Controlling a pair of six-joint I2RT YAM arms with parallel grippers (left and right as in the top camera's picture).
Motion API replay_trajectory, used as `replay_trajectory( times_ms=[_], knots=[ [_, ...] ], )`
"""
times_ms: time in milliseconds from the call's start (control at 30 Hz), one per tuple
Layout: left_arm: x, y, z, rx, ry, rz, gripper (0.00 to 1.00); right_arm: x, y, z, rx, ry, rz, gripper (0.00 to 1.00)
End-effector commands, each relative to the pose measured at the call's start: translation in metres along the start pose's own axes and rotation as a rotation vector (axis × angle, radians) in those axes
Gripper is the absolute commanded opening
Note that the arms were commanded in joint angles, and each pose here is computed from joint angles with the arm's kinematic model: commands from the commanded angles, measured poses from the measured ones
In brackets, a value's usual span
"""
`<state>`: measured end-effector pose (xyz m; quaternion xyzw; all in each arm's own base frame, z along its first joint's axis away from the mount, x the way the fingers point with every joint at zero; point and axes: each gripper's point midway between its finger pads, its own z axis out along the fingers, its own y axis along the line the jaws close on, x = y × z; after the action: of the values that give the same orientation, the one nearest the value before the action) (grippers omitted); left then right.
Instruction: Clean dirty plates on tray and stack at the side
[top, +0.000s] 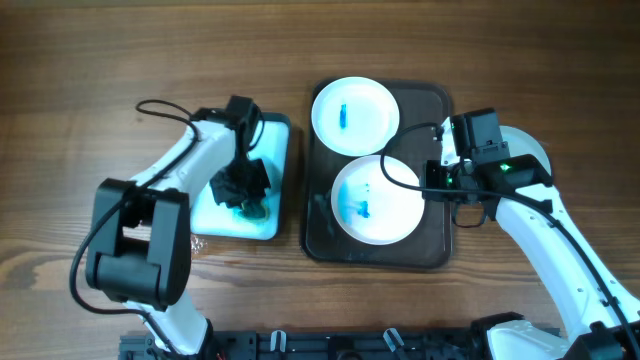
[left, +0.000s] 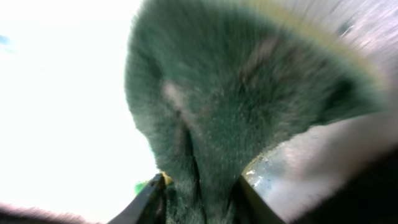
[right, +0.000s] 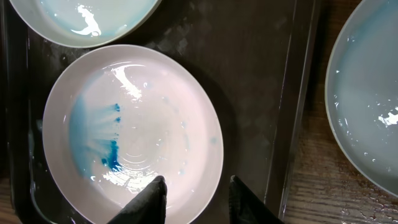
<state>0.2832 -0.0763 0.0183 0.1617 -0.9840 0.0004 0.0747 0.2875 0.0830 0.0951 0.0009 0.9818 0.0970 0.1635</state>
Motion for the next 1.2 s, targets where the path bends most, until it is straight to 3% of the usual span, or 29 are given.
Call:
replay_trajectory(
  times_ms=[0,133,167,233,267,400,500,633,900,967,1033,1167],
  knots=[
    [-0.017,-0.001,-0.022,0.020,-0.085,-0.002,0.58,-0.008,0.000,-0.007,0.006,-0.033,0.000,0.34],
    [-0.024,0.005,0.006,-0.001,-0.143,-0.002,0.56,-0.002,-0.001,-0.007,0.013,-0.006,0.002,0.33],
    [-0.023,0.006,0.015,0.006,-0.148,-0.003,0.47,0.001,-0.002,-0.007,0.017,0.004,0.004,0.34],
    [-0.016,0.010,0.034,0.012,-0.146,-0.004,0.12,0.002,-0.010,-0.007,0.057,0.007,0.022,0.37],
    [-0.014,0.011,0.036,0.007,-0.138,-0.004,0.04,0.002,-0.015,-0.007,0.087,0.004,0.054,0.38],
    [-0.018,0.008,0.007,0.007,-0.138,-0.005,0.04,0.005,-0.041,-0.002,0.151,0.026,0.231,0.38],
    [-0.032,-0.004,-0.050,0.042,-0.204,0.035,0.04,0.004,-0.015,0.012,-0.118,0.091,0.021,0.38],
    [-0.040,-0.013,-0.115,0.088,-0.296,0.056,0.04,0.014,-0.016,0.031,-0.129,0.170,0.050,0.38],
    [-0.033,-0.010,-0.129,0.096,-0.318,0.079,0.04,0.024,-0.030,0.070,-0.064,0.259,0.099,0.40],
    [-0.033,-0.010,-0.129,0.096,-0.318,0.082,0.04,0.027,-0.023,0.076,-0.068,0.272,0.077,0.31],
    [-0.033,-0.010,-0.129,0.096,-0.320,0.082,0.04,0.027,-0.016,0.085,-0.050,0.264,0.057,0.11],
    [-0.033,-0.009,-0.129,0.090,-0.321,0.108,0.04,0.029,-0.031,0.099,0.061,0.207,0.125,0.05]
  ],
)
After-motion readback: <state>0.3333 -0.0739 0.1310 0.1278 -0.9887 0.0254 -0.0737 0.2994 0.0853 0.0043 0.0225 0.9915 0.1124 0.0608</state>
